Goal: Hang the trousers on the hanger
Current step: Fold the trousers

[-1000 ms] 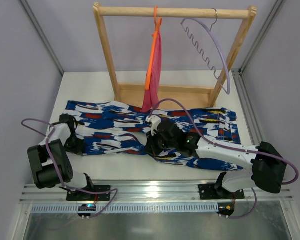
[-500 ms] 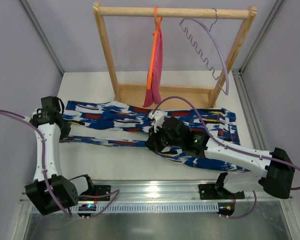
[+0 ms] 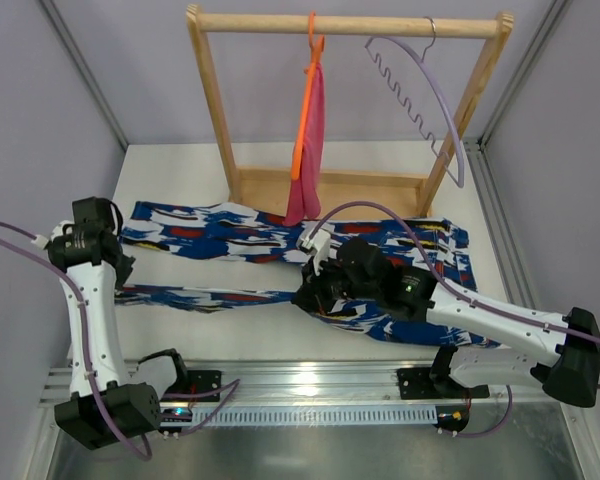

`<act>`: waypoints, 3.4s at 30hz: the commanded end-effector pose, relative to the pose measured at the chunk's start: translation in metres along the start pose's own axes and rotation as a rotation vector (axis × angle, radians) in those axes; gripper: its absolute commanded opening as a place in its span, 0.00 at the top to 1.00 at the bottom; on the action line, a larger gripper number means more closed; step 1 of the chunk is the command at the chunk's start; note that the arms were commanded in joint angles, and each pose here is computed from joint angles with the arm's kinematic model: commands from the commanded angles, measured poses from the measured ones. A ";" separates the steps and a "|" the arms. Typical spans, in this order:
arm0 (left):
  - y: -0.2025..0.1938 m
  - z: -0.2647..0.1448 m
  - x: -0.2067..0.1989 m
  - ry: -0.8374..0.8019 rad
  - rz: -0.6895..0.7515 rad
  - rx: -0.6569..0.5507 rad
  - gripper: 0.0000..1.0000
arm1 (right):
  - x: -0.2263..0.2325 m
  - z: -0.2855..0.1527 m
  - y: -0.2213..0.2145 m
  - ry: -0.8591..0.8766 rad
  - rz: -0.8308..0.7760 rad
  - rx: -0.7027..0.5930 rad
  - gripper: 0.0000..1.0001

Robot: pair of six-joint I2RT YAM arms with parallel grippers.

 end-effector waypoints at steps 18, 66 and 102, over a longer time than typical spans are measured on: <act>0.030 0.157 -0.127 0.124 0.290 -0.033 0.97 | -0.115 0.114 -0.039 -0.418 -0.009 0.267 0.85; -0.021 0.207 -0.083 0.147 0.108 0.102 0.21 | -0.063 -0.033 -0.039 -0.836 0.678 -0.008 0.32; -0.035 0.135 -0.035 -0.071 -0.148 0.169 1.00 | -0.125 -0.202 -0.153 -2.044 1.684 0.292 0.29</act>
Point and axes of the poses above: each gripper's point midway between its finger pads, its own z axis out along the fingers, its own x axis along the line the jaws close on, y = z × x, the point moved 10 cm from there along -z, back along the fingers, and after that the axes turned 14 degrees about -z, right-handed, at the moved point
